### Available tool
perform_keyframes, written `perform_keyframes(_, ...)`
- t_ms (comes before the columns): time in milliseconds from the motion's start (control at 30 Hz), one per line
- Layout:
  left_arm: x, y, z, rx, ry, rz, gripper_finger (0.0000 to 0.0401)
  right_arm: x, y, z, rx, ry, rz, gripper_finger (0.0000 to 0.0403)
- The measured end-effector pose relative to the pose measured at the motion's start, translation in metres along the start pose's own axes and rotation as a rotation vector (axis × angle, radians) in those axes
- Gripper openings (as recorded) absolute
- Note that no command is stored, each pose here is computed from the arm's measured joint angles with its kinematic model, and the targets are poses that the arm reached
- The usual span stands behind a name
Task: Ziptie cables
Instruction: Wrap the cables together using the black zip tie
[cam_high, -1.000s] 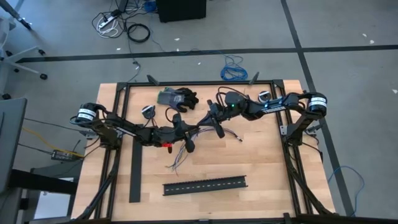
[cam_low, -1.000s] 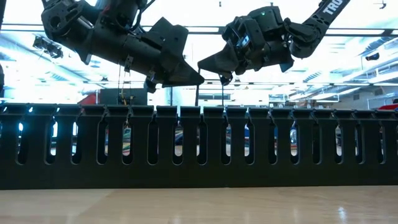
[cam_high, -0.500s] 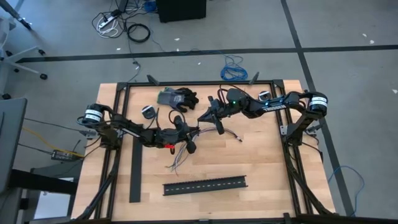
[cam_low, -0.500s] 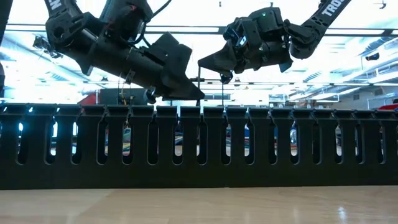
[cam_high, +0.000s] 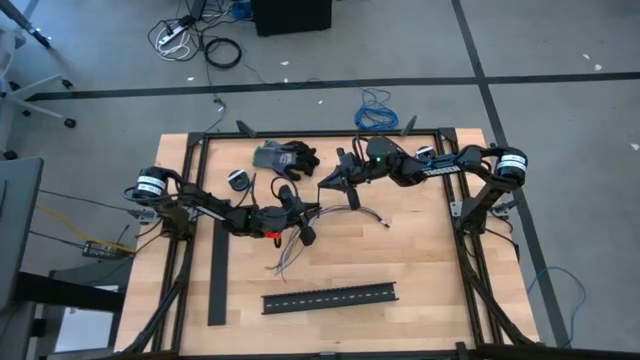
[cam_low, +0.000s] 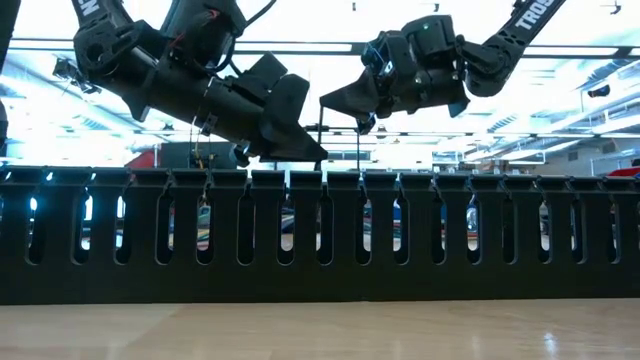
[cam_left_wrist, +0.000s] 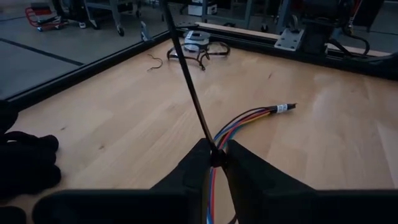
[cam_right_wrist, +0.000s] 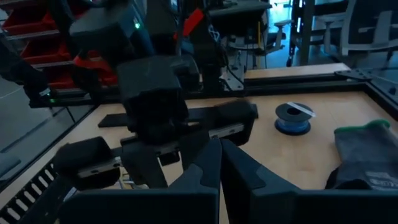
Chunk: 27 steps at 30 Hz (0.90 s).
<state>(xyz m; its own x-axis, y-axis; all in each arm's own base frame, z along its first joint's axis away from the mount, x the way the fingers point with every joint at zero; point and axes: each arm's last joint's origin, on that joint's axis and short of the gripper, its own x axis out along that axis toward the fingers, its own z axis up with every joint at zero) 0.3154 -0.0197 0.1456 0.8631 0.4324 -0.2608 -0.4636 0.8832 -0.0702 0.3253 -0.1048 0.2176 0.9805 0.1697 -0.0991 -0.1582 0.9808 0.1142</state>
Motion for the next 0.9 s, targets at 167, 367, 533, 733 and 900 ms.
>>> perform_keyframes(167,0.000,0.000,0.000,-0.002,0.001,0.000,0.0040,-0.003,0.002,0.007,-0.015,-0.028,0.007,0.0000)
perform_keyframes(367,0.000,0.000,0.000,-0.003,0.001,-0.002,0.0040,-0.013,0.008,0.024,-0.048,-0.056,-0.003,0.0000)
perform_keyframes(533,0.000,0.000,0.000,-0.005,0.004,-0.005,0.0039,-0.020,0.011,0.030,-0.062,-0.033,-0.036,0.0000)
perform_keyframes(733,0.000,0.000,0.000,-0.005,0.004,-0.006,0.0039,-0.024,0.014,0.037,-0.077,-0.048,-0.050,0.0000)
perform_keyframes(900,0.000,0.000,-0.001,-0.007,0.007,-0.005,0.0039,-0.025,0.013,0.037,-0.080,-0.051,-0.062,0.0000)
